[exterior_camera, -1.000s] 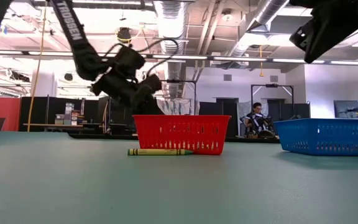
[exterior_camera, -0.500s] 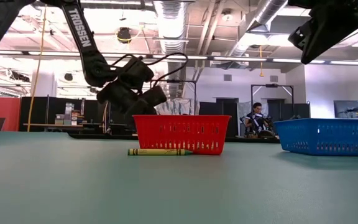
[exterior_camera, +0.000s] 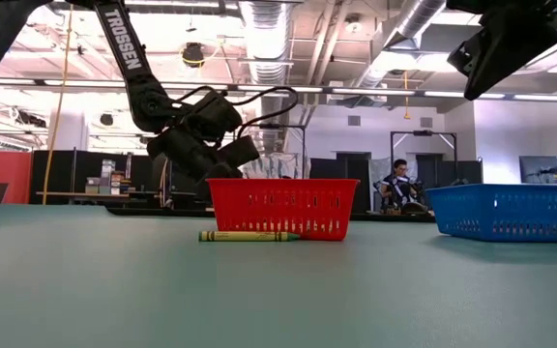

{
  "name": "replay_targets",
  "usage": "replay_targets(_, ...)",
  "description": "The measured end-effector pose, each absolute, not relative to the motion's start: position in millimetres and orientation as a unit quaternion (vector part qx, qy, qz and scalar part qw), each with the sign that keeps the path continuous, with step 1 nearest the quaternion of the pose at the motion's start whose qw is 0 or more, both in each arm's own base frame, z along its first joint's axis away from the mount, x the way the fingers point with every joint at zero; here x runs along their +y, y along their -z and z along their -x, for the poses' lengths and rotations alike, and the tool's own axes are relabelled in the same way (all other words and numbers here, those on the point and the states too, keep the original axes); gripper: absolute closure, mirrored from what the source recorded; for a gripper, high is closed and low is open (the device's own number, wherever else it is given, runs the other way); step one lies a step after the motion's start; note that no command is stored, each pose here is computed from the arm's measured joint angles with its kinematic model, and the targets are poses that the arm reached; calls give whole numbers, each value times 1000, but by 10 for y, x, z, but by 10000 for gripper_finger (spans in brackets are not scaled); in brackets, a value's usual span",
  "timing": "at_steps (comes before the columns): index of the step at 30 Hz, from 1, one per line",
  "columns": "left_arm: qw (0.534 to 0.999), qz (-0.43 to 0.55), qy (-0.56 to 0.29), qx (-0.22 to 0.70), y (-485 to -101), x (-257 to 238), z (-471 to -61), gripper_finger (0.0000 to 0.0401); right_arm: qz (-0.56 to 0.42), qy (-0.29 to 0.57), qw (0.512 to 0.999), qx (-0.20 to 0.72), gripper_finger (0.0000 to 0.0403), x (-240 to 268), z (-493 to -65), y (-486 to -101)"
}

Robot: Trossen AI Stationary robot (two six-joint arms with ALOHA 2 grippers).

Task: Sort crayons
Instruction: Put the black crayon into the yellow basket

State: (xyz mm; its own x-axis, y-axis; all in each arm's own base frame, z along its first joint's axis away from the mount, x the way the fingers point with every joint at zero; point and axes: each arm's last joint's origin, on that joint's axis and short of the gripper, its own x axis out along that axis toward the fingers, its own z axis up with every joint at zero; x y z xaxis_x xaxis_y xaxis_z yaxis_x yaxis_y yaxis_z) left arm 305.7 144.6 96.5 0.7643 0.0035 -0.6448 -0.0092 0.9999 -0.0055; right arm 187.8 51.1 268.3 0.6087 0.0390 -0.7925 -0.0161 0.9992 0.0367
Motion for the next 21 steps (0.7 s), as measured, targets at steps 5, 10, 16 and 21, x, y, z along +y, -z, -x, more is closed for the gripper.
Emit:
replay_targets(5,947,23,-16,320,-1017,1464,-3094,386,-25,-10,896,443,340,511,-1878,-2682)
replay_targets(10,958,13,-25,286,-1199,1506,-3175,384,-52,4,895,443,340,511,-1878,-2682)
replay_targets(16,974,-5,-7,227,-1515,1506,-3261,384,-30,30,917,396,340,505,-1950,-2585)
replay_targets(21,988,12,105,116,-1761,1419,-3336,383,77,21,956,284,340,510,-2087,-2504)
